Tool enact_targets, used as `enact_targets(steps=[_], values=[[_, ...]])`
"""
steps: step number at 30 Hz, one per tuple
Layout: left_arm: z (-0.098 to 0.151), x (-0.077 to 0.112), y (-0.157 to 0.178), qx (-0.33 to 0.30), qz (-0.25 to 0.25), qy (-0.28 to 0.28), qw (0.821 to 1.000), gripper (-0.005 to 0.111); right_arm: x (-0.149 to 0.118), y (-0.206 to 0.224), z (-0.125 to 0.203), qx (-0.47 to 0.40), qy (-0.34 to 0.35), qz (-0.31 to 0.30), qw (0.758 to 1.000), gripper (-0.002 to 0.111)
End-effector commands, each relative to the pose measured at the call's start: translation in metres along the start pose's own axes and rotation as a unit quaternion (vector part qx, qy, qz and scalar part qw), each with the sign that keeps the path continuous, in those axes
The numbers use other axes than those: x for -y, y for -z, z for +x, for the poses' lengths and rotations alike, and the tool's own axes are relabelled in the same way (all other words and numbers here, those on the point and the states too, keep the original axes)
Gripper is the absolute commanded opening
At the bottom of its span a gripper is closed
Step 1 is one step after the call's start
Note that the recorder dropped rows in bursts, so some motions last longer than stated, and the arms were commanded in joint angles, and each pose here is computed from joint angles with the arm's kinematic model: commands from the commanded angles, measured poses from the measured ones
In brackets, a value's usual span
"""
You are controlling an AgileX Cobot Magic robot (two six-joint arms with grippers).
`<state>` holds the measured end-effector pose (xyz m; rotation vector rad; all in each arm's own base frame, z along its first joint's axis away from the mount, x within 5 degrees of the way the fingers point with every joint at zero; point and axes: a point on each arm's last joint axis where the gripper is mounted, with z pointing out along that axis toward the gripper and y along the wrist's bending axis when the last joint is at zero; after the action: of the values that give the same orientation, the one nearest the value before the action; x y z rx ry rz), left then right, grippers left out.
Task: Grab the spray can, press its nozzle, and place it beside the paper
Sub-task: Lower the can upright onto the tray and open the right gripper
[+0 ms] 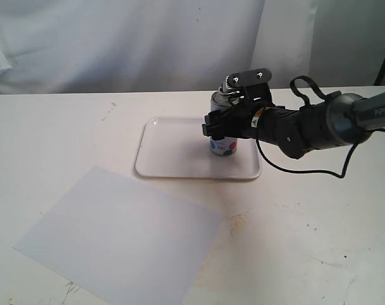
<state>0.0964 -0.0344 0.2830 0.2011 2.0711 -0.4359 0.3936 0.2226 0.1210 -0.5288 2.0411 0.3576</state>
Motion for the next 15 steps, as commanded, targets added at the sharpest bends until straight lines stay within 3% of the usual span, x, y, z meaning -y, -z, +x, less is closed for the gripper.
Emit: enact_targets(steps=[1, 7, 15], values=[[0.001, 0.0, 0.001, 0.001, -0.002, -0.002, 1.0, 0.0, 0.001, 0.002, -0.006, 0.012, -0.003, 0.001, 1.0, 0.079], [0.001, 0.0, 0.001, 0.001, -0.002, -0.002, 1.0, 0.0, 0.001, 0.007, -0.004, -0.031, -0.003, 0.007, 0.999, 0.079], [0.003, -0.001, 0.0, -0.002, -0.002, -0.001, 1.0, 0.0, -0.005, 0.036, -0.041, -0.011, 0.005, 0.006, 1.0, 0.079]])
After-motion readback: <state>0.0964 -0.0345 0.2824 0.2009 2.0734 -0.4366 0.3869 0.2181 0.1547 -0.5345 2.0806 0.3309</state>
